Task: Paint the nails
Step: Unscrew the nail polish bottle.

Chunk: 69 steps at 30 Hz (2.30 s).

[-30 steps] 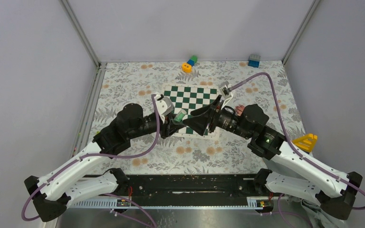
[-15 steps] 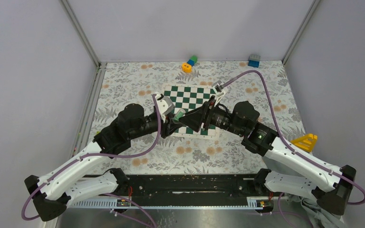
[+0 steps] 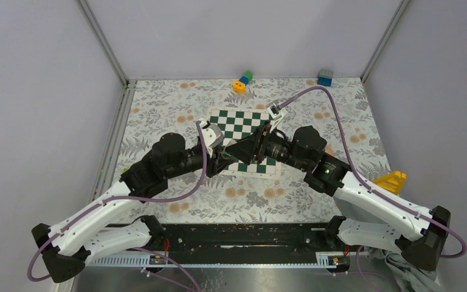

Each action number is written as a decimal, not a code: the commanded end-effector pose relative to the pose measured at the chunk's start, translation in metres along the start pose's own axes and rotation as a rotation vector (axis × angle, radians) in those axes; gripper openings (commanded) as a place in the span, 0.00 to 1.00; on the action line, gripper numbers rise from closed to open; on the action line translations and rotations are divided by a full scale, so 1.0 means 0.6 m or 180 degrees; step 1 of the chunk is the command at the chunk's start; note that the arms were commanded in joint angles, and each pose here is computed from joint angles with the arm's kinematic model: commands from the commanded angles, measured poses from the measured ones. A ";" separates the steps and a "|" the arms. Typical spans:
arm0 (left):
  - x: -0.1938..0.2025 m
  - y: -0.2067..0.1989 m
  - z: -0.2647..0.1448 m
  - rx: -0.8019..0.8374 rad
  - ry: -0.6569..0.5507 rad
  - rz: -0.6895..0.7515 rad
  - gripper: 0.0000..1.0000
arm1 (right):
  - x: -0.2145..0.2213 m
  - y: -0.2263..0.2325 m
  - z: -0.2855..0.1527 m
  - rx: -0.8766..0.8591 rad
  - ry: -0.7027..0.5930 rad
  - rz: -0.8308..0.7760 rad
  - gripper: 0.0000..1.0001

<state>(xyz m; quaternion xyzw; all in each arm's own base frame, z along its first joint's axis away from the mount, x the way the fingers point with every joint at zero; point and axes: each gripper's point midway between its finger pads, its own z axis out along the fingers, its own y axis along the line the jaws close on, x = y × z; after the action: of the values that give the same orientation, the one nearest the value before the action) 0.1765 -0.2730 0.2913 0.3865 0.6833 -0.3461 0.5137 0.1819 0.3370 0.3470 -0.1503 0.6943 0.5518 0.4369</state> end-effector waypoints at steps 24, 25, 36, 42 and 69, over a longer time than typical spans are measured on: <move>-0.063 -0.016 -0.012 0.0128 -0.0382 0.0124 0.00 | -0.025 0.028 0.008 -0.0192 -0.0127 -0.0085 0.29; -0.063 -0.017 -0.012 0.0144 -0.0387 0.0119 0.00 | -0.026 0.032 0.006 -0.0222 -0.0131 -0.0097 0.27; -0.079 -0.117 -0.050 0.1288 -0.0601 0.0299 0.00 | -0.014 0.113 -0.040 -0.1061 0.0086 -0.0624 0.09; -0.075 -0.164 -0.065 0.1903 -0.0561 0.0292 0.00 | -0.012 0.162 -0.077 -0.1581 0.0090 -0.0841 0.00; -0.079 -0.159 -0.065 0.1823 -0.0625 0.0288 0.00 | -0.026 0.126 -0.094 -0.1108 -0.0068 -0.1102 0.90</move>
<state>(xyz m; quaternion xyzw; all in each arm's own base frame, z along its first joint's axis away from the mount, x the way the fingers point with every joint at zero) 0.0788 -0.2943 0.3377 0.5111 0.5101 -0.5516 0.4174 0.1039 0.3184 0.3917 -0.3576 0.5458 0.6048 0.4565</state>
